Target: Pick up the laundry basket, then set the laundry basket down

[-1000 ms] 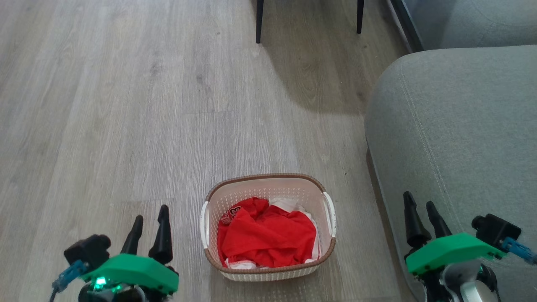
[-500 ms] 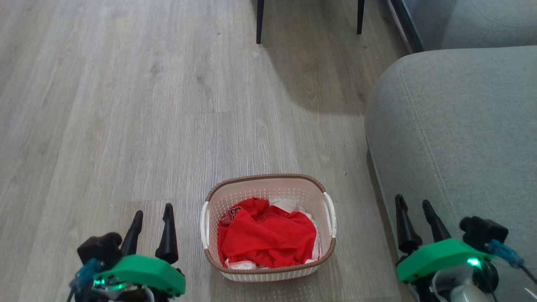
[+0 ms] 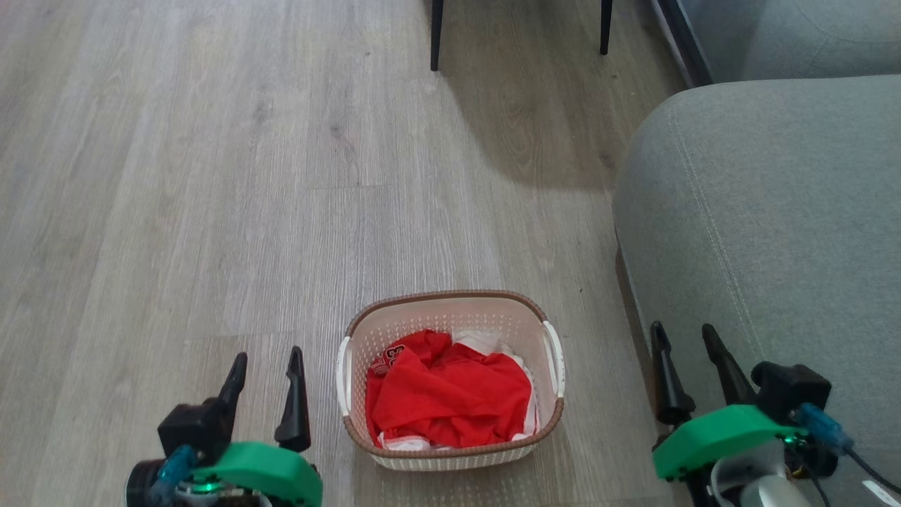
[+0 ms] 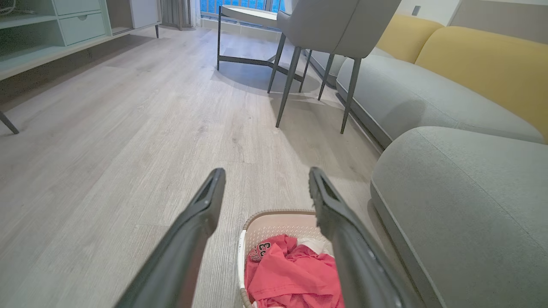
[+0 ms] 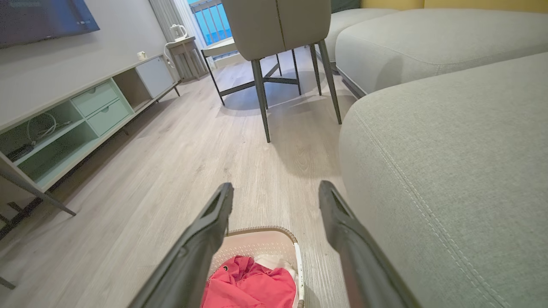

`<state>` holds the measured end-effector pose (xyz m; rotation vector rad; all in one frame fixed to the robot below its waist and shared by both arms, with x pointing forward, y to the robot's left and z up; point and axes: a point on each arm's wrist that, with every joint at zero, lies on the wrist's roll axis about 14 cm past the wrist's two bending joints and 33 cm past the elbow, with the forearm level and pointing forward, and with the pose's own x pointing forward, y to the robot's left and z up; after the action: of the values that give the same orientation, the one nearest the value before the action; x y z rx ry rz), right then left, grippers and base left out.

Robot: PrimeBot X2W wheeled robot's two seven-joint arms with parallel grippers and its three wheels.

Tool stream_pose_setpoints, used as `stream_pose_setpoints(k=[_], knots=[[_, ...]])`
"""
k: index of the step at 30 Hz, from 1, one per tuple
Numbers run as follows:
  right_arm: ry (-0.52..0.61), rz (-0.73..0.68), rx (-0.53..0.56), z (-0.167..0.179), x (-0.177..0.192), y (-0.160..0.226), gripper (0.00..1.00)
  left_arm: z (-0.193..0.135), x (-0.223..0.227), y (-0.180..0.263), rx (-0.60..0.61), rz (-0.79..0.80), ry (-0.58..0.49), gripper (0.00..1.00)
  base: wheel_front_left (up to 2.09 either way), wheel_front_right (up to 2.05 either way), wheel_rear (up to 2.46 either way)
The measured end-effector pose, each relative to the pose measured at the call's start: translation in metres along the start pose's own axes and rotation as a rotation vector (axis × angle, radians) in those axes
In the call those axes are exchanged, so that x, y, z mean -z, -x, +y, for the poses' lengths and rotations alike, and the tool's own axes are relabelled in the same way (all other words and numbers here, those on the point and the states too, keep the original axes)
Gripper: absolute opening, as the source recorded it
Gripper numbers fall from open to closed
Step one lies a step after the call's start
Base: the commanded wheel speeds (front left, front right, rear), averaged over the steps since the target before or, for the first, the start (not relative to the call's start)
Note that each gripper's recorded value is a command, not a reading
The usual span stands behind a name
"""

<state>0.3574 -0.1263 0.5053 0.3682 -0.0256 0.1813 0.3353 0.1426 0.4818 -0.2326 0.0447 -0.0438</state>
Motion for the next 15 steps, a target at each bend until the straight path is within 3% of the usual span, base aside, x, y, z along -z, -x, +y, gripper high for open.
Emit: stream_pose_setpoints(k=[15], knots=[[0.160,-0.030,-0.065,0.014,-0.004,-0.002,1.00,-0.005,-0.005,0.000,0.023,-0.043,-0.147,1.00,0.00,0.00,0.00]])
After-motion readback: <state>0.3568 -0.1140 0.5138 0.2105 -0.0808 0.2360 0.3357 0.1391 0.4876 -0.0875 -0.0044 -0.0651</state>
